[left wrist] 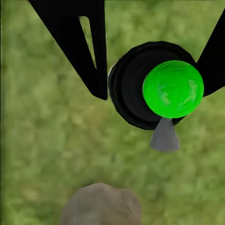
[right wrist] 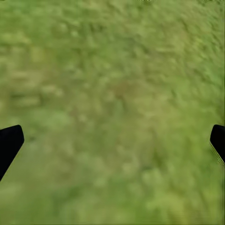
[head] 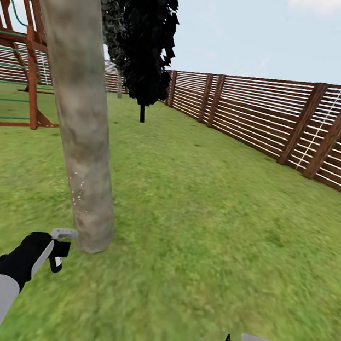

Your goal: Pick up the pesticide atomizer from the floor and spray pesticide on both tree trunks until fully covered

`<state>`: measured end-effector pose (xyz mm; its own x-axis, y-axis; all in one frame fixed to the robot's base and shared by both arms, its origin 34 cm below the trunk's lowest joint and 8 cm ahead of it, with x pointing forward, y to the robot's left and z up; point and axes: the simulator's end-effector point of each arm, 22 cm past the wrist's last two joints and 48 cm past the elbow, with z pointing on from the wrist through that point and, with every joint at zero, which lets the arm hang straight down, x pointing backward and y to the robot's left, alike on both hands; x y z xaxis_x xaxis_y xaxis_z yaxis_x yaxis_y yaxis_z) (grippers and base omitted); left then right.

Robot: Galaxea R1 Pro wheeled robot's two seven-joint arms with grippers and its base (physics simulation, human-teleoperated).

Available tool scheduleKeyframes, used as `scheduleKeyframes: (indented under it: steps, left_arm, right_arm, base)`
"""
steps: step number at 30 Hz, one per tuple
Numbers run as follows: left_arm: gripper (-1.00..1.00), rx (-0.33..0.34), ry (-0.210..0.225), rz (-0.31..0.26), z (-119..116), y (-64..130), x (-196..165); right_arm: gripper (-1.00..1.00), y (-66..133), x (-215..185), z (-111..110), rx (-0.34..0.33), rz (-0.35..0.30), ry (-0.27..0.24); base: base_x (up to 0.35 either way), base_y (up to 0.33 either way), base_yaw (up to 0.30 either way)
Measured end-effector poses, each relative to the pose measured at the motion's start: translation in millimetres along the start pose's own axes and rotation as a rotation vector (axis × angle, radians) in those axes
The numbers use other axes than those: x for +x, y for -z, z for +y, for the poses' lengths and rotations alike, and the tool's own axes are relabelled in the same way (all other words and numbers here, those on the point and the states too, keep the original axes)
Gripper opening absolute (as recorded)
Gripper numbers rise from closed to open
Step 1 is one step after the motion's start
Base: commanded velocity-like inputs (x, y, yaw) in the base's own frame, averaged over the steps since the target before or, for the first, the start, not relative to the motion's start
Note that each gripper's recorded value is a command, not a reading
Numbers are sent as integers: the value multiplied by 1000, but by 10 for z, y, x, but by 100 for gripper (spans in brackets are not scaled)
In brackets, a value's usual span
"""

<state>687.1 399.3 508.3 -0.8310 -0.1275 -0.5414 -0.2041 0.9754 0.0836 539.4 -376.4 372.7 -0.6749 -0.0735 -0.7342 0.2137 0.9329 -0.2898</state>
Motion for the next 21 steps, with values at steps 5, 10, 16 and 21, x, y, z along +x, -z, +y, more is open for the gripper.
scheduleKeyframes:
  steps: [5,10,16,21]
  left_arm:
    - [-100,0,0,0,2,1,-1]
    - [-100,-4,-2,-2,15,1,-8]
    - [-100,-9,0,-2,39,0,-8]
    - [-100,-10,2,-1,49,0,-6]
  right_arm:
    - [100,0,-1,0,0,0,1]
    - [100,-1,0,1,0,0,1]
    - [100,-2,1,2,-1,0,1]
    - [100,-2,0,4,-1,0,2]
  base:
    - [232,-197,0]
    - [75,-255,0]
    - [-56,-273,17]
    - [0,-274,224]
